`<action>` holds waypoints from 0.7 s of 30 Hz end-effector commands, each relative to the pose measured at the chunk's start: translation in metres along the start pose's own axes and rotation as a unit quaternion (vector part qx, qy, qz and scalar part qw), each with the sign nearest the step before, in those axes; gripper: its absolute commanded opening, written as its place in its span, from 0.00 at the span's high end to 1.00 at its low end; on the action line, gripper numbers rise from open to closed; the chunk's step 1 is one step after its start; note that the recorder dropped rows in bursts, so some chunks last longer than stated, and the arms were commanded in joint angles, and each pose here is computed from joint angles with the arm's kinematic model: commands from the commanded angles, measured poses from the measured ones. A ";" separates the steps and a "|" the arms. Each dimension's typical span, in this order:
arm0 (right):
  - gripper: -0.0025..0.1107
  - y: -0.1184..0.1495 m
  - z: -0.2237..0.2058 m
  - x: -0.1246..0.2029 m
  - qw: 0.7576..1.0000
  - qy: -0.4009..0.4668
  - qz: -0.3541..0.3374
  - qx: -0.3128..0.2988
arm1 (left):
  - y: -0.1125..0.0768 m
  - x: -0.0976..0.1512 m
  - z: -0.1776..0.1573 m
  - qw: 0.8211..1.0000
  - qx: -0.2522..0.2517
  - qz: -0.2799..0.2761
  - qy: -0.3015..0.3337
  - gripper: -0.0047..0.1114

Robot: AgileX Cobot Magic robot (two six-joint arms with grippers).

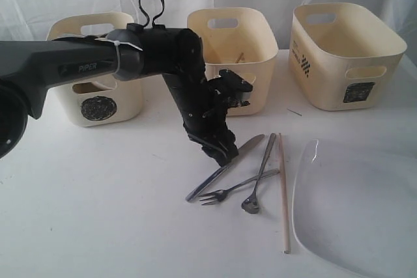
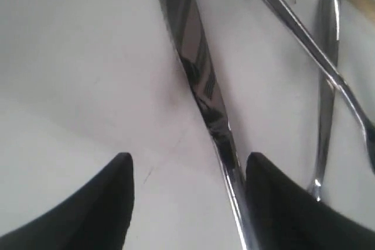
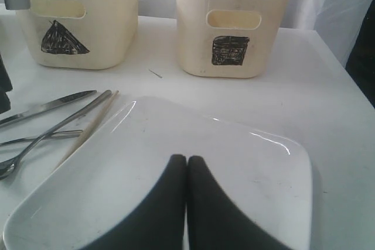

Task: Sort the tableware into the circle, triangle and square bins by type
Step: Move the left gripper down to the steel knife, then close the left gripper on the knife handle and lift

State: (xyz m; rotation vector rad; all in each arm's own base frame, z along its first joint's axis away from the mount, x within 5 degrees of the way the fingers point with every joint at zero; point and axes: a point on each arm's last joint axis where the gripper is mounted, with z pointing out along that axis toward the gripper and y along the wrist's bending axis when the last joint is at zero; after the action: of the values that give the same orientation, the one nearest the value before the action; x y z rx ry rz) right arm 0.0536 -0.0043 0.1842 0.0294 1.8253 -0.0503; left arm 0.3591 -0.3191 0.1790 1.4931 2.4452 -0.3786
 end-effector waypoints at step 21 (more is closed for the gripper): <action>0.98 0.000 0.000 0.002 1.000 -0.001 -0.001 0.001 | -0.004 0.016 0.035 0.996 0.018 -0.027 0.083 0.44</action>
State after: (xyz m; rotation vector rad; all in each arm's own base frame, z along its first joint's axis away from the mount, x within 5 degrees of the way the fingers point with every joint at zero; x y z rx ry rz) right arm 0.0536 -0.0043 0.1842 0.0294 1.8253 -0.0503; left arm 0.3612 -0.3216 0.1604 1.4762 2.5056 -0.3754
